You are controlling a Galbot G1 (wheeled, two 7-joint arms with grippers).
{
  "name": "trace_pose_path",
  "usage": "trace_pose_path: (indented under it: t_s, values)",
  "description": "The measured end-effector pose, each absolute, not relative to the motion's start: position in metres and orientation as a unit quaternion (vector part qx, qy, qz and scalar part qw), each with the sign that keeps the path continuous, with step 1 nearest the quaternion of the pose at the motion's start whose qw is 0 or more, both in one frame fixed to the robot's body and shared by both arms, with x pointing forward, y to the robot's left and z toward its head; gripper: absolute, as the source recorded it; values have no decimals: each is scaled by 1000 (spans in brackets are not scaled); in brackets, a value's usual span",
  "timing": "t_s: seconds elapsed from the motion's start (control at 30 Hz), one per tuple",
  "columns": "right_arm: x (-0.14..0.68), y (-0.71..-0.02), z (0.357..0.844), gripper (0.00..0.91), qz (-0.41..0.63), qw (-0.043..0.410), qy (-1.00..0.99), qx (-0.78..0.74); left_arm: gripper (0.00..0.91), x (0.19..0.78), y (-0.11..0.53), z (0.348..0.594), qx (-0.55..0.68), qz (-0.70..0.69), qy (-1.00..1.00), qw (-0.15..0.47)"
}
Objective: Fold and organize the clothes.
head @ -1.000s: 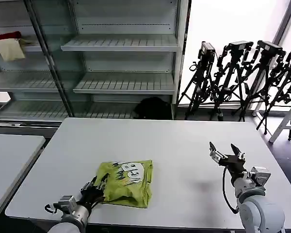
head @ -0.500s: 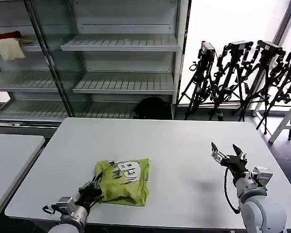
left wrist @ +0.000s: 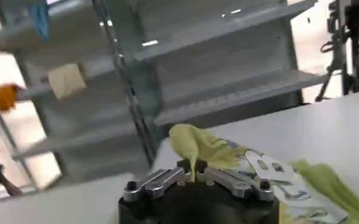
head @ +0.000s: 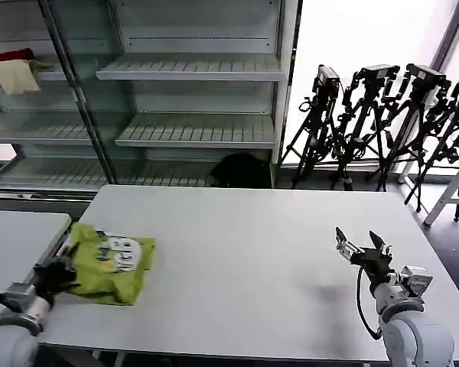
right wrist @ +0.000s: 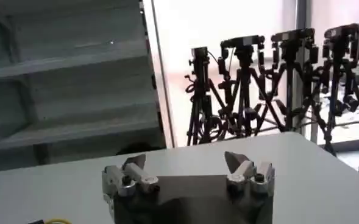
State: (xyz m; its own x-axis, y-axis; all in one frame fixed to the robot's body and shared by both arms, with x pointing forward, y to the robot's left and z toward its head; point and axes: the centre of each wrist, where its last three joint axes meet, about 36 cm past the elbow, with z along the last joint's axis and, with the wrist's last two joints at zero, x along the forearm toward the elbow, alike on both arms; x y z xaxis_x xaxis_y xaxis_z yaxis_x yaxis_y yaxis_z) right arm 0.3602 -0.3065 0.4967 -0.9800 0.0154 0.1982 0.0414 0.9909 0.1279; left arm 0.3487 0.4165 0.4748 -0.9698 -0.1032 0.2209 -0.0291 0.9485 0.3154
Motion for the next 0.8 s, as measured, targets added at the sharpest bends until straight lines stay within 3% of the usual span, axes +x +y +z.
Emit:
trace_pose_path:
  t_s: [0.27, 0.37, 0.5, 0.7, 0.8]
  values:
    - [356, -312, 491, 907, -66, 103, -992, -18, 0, 363, 428, 540, 38, -255, -963, 77]
    - [355, -315, 488, 907, -66, 105, -992, -22, 10, 362, 405, 545, 19, -275, -959, 72]
    - [352, -315, 483, 907, -69, 110, -991, -25, 10, 363, 362, 520, -16, -285, -955, 82]
    - [346, -316, 475, 907, -69, 116, -990, -31, 10, 373, 283, 444, -80, -263, -953, 126]
    - [342, -318, 472, 907, -68, 119, -990, -33, 10, 377, 240, 422, -111, -245, -954, 132]
